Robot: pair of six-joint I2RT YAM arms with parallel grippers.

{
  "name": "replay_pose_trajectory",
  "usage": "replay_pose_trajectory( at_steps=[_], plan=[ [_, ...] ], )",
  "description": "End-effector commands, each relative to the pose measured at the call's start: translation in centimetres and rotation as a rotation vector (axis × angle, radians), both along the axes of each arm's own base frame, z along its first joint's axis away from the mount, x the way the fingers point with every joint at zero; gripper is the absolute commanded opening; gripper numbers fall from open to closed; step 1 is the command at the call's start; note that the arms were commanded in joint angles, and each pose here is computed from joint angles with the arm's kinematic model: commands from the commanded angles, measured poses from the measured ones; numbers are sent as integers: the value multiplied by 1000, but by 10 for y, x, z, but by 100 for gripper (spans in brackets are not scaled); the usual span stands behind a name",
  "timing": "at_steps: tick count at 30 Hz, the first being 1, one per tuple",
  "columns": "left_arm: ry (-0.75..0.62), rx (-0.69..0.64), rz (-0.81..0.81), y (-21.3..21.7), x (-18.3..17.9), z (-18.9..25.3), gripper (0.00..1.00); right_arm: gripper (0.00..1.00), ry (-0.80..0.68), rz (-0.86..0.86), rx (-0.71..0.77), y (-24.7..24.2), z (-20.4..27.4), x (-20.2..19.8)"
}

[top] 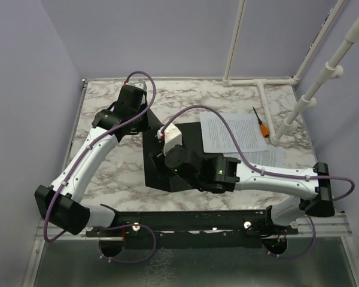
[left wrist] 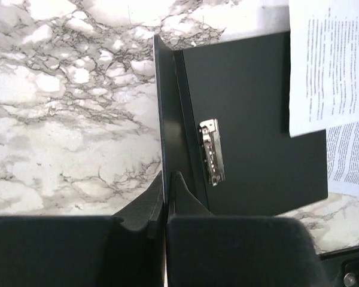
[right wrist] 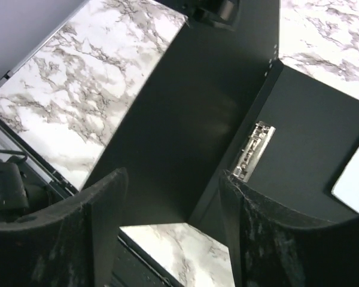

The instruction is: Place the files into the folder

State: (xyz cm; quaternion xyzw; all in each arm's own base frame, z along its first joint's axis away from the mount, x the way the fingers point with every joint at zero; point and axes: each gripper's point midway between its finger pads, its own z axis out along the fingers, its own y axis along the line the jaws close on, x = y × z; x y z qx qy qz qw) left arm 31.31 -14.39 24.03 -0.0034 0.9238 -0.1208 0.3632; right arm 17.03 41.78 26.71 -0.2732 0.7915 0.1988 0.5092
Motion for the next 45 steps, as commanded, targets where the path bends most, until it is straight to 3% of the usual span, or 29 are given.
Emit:
replay_pose_trajectory(
  at_steps=[1, 6, 10, 17, 37, 45],
  plan=[
    [-73, 52, -12, 4, 22, -3, 0, 69, 11, -19, 46, -25, 8, -7],
    [-83, 74, -8, 5, 34, -10, 0, 84, 20, -75, 61, -56, 1, -5],
    [-91, 88, 21, 11, 44, -16, 0, 89, 37, -118, 57, -78, -11, 1],
    [-89, 8, 85, 26, 64, -26, 0, 91, 104, -167, 39, -104, -48, 11],
    [-12, -425, 143, 29, 98, -59, 0, 91, 215, -228, 25, -132, -105, 22],
    [44, -364, 230, 56, 82, -96, 0, 91, 232, -285, -57, -144, -132, 33]
  ],
)
